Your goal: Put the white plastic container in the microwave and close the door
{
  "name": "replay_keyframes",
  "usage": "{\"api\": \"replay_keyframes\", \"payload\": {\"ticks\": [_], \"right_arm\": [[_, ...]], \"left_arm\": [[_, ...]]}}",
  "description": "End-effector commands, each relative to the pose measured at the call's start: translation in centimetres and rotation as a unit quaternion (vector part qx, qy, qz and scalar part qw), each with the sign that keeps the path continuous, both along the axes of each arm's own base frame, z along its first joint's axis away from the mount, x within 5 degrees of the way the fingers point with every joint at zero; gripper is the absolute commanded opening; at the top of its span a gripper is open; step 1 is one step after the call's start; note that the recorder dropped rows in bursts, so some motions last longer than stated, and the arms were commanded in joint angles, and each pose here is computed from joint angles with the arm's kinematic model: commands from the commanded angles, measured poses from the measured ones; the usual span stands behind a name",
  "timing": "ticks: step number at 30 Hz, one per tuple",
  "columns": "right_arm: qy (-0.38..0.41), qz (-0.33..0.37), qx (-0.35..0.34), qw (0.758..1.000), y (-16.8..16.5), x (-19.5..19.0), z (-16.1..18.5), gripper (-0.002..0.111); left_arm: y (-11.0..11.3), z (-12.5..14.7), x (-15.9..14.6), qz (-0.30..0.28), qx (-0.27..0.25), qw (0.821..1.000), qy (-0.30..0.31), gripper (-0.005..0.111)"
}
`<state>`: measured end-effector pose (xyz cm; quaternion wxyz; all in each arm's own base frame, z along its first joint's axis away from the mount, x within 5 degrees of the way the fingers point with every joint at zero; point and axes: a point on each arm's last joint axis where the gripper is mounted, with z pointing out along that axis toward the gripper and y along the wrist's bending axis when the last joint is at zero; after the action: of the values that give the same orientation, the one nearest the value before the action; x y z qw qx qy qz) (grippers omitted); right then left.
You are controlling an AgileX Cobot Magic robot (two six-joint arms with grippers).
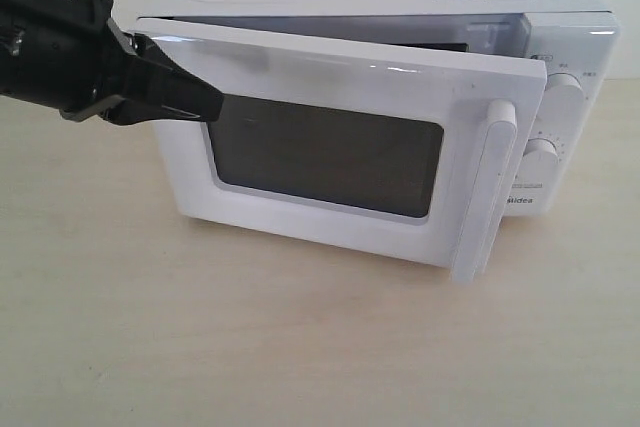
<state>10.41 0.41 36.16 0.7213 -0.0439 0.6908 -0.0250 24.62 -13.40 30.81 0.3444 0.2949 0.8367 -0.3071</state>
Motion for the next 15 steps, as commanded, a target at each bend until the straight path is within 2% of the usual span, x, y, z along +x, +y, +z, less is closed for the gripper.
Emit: {"api": "replay_keyframes", "payload": {"ticks": [1,4,7,9,10,13,15], "right_arm": [[0.051,0.039,0.033,0.997,0.8,-0.1,-0.9,0.0],[0.118,0.083,0.051,0.988,1.8,-0.4,-2.1,0.0],[0.154,0.165,0.021,0.974,3.3,-0.9,-2.7,0.0],[0.147,0.224,0.002,0.963,4.4,-1.4,-2.6,0.0],[0.137,0.249,0.015,0.959,4.9,-1.6,-2.4,0.0],[0.104,0.278,0.049,0.954,5.6,-1.5,-1.6,0.0],[0.111,0.281,0.054,0.952,6.1,-0.9,-1.8,0.0]], "left_arm": [[-0.2,-0.1,-0.1,-0.002,-0.004,1.0,0.001,0.004],[-0.2,-0.1,-0.1,-0.002,-0.004,1.0,0.001,0.004],[-0.2,-0.1,-0.1,-0.002,-0.004,1.0,0.001,0.004],[-0.2,-0.1,-0.1,-0.002,-0.004,1.0,0.001,0.004],[-0.2,-0.1,-0.1,-0.002,-0.004,1.0,0.001,0.004],[-0.2,-0.1,-0.1,-0.003,-0.004,1.0,0.002,0.004],[-0.2,-0.1,-0.1,-0.003,-0.004,1.0,0.002,0.004]]}}
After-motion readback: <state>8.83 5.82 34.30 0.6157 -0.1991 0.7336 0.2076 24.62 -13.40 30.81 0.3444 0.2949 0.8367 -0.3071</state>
